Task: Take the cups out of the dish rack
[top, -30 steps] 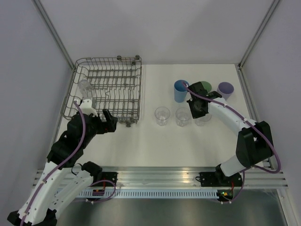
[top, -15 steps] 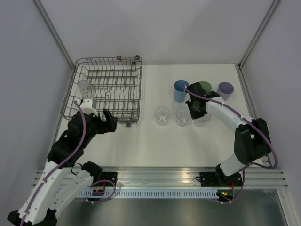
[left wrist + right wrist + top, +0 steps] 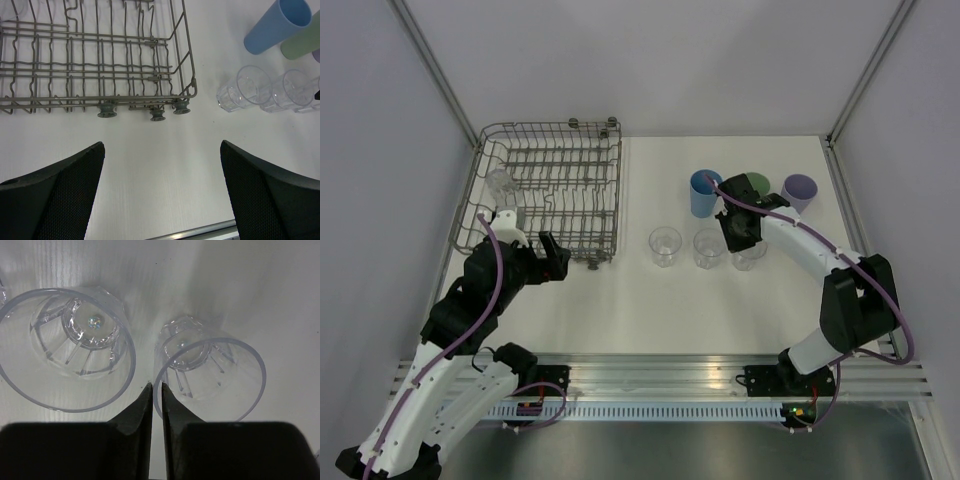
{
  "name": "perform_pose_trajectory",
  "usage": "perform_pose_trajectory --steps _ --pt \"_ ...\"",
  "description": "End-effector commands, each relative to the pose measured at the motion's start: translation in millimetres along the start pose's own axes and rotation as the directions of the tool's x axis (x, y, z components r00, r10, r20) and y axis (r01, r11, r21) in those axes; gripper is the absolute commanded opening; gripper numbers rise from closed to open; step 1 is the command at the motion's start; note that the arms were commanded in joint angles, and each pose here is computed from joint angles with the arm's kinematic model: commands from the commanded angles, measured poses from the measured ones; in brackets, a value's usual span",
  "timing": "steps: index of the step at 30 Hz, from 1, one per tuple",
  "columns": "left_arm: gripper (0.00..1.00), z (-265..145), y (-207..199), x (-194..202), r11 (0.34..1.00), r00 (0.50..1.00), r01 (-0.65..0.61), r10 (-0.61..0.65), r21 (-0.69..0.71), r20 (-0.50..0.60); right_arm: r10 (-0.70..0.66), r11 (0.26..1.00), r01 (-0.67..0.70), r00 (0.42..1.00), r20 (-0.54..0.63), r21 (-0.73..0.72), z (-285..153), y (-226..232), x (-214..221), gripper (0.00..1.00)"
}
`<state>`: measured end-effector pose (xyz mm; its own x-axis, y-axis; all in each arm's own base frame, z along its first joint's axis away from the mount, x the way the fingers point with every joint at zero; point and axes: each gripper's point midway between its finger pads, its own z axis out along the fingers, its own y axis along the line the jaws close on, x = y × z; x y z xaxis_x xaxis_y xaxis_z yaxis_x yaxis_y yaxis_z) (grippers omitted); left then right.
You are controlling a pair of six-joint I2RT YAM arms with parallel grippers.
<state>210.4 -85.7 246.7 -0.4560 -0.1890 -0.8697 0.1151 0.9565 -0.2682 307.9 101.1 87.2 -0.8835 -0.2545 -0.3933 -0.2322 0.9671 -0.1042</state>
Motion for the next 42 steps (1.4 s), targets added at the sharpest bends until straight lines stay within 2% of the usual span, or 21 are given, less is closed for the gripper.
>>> perform_pose_trajectory --steps 1,9,11,16,17,18,19,23,28,31,33,34,36,42 --pt "1.00 2 2 -5 0.999 0.999 -0.043 0.043 -0.004 0.025 0.008 1.000 -0.008 0.998 0.054 0.009 -16 -5 -11 0.18" --pt "1.00 1 1 -8 0.999 0.999 -0.032 0.032 -0.005 0.035 0.017 1.000 -0.016 0.995 0.098 -0.006 -40 -6 -19 0.22" --pt "1.00 2 2 -9 1.000 0.999 -0.023 0.023 -0.019 0.026 0.025 1.000 -0.024 0.992 0.122 -0.010 -50 -7 -23 0.28" --pt "1.00 5 10 -19 0.992 0.998 0.054 -0.052 -0.117 0.021 0.055 0.998 -0.045 0.965 0.257 -0.046 -95 -9 -41 0.32" --pt "1.00 7 11 -23 0.988 0.998 0.067 -0.065 -0.137 0.021 0.061 0.998 -0.049 0.958 0.279 -0.048 -101 -10 -44 0.37" --pt "1.00 7 16 -26 0.979 0.995 0.101 -0.096 -0.179 0.035 0.078 0.996 -0.062 0.942 0.328 -0.057 -114 -11 -49 0.48" --pt "1.00 9 19 -28 0.972 0.993 0.116 -0.109 -0.204 0.041 0.083 0.996 -0.066 0.932 0.354 -0.061 -120 -12 -51 0.97" --pt "1.00 25 29 -44 0.927 0.984 0.177 -0.158 -0.331 0.083 0.125 0.990 -0.078 0.864 0.488 -0.116 -150 -11 -59 0.98" --pt "1.00 51 39 -65 0.851 0.969 0.249 -0.212 -0.463 0.130 0.170 0.979 -0.068 0.788 0.592 -0.190 -171 -4 -61 0.98" --pt "1.00 75 48 -73 0.803 0.956 0.294 -0.259 -0.519 0.140 0.216 0.952 -0.010 0.727 0.652 -0.305 -188 14 -63 0.98" --pt "1.00 88 56 -78 0.778 0.947 0.318 -0.287 -0.541 0.145 0.243 0.897 0.105 0.692 0.679 -0.428 -203 41 -60 0.98" --pt "1.00 92 73 -84 0.746 0.936 0.349 -0.311 -0.567 0.166 0.261 0.871 0.138 0.683 0.682 -0.471 -210 50 -58 0.98" --pt "1.00 110 85 -90 0.724 0.924 0.376 -0.343 -0.579 0.172 0.297 0.816 0.188 0.676 0.675 -0.547 -217 66 -53 0.98" --pt "1.00 149 141 -107 0.642 0.911 0.404 -0.341 -0.652 0.230 0.309 0.745 0.239 0.703 0.640 -0.623 -215 85 -44 0.98"
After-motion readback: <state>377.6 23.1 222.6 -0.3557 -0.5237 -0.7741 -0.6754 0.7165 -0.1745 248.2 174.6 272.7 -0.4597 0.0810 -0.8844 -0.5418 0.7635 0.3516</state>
